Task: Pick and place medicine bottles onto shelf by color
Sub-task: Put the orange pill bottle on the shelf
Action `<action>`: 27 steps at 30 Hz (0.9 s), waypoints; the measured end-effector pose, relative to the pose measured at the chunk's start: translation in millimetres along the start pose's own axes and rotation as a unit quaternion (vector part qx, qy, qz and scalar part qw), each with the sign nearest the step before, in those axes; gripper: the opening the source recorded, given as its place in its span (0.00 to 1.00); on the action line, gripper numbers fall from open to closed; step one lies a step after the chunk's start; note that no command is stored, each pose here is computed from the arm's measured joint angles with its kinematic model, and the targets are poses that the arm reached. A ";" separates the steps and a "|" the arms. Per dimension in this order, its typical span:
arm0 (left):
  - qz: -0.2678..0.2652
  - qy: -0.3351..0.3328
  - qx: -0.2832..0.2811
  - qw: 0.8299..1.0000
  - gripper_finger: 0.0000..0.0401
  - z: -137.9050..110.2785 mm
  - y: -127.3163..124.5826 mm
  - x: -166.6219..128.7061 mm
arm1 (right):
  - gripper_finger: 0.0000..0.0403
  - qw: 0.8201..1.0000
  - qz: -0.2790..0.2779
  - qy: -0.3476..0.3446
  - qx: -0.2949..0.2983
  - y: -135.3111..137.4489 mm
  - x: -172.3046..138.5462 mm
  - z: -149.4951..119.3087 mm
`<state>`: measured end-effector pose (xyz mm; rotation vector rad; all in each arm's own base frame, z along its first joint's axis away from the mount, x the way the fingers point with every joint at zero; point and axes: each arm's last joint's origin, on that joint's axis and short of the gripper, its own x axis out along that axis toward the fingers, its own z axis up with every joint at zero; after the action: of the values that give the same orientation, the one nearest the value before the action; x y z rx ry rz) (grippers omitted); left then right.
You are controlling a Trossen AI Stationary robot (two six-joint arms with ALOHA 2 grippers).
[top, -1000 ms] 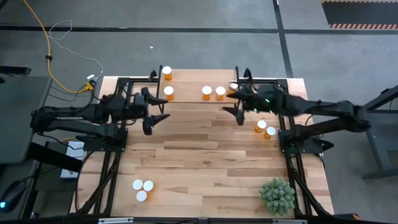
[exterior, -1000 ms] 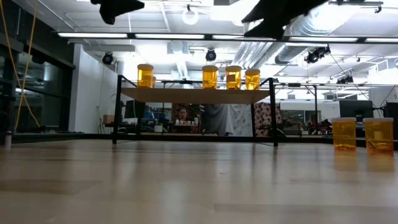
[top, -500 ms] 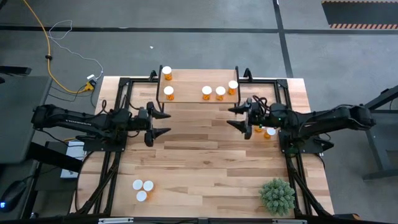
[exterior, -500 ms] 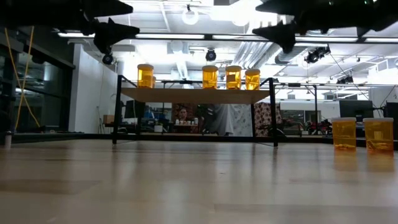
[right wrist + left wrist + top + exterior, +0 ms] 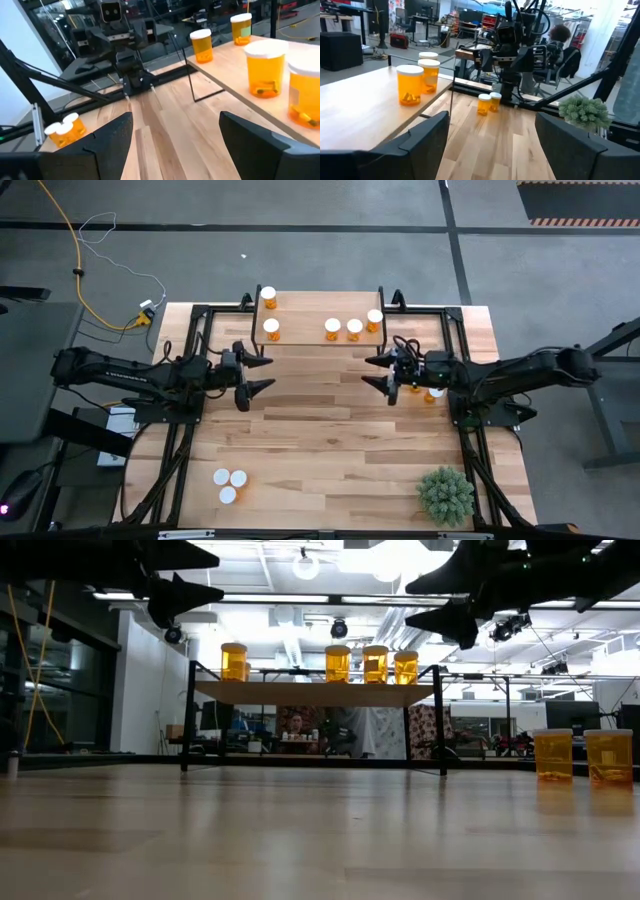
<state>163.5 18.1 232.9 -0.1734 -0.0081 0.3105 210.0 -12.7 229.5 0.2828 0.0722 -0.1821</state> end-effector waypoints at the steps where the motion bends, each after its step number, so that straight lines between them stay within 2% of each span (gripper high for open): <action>1: -0.001 0.001 -0.002 1.000 0.72 -0.2 0.0 0.0 | 0.72 1.000 -0.002 0.003 0.000 -0.3 0.3 -0.7; 5: -0.017 0.009 -0.013 1.000 0.72 -1.5 -2.0 -0.3 | 0.72 1.000 -0.004 0.007 -0.009 -0.6 1.1 -2.0; 10: -0.067 0.026 -0.046 0.996 0.72 -4.1 -12.3 -1.5 | 0.72 1.000 -0.004 0.006 -0.014 -0.6 1.1 -1.8; 14: -0.095 0.077 -0.047 0.991 0.72 -0.7 -29.6 -1.9 | 0.72 1.000 -0.003 0.005 -0.014 -0.5 1.1 -1.7; 20: -0.096 0.215 0.015 0.972 0.72 4.2 -63.3 -6.9 | 0.72 1.000 -0.003 0.005 -0.014 -0.5 1.1 -1.7; 27: -0.125 0.317 0.079 0.937 0.72 -5.2 -109.3 -11.8 | 0.72 1.000 -0.003 0.005 -0.011 -0.5 1.1 -1.7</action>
<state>185.6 -88.8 246.7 -0.1053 0.6289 -0.0113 211.0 -12.9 227.6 0.2609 0.0860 -0.1864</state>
